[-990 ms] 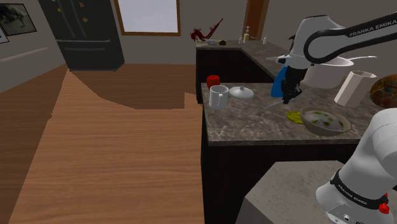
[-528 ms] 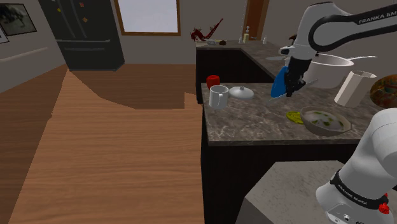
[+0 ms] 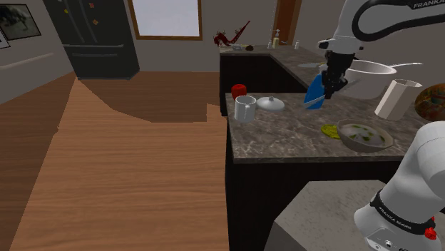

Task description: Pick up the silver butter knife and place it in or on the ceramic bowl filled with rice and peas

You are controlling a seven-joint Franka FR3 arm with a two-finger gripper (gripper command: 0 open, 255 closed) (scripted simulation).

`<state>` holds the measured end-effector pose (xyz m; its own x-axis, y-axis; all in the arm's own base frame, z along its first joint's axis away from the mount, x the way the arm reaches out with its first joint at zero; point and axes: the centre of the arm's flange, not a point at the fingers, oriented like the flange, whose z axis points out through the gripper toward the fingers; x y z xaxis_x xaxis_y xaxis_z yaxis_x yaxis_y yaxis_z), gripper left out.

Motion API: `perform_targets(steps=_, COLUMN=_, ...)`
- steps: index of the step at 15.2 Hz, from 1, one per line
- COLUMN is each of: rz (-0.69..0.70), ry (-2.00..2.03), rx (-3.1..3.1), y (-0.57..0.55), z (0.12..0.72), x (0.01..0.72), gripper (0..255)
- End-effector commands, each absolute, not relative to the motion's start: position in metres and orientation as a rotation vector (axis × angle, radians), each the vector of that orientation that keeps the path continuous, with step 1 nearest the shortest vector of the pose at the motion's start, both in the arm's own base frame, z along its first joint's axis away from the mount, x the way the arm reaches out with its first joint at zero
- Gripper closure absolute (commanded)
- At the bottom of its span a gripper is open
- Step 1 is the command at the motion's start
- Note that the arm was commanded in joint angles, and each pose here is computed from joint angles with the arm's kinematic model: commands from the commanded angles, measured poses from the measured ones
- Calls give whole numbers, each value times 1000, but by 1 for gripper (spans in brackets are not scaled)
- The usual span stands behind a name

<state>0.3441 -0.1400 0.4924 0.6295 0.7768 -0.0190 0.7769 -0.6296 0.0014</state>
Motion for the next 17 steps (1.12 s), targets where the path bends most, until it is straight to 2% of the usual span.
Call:
perform_targets(steps=1, rz=-27, ry=1348, rx=2827, y=-140, z=500, x=345, gripper=255)
perform_targets(steps=12, rz=-27, ry=1348, rx=2827, y=-162, z=504, x=201, gripper=255)
perform_targets(steps=17, rz=-27, ry=1348, rx=2827, y=-163, z=483, x=192, gripper=255)
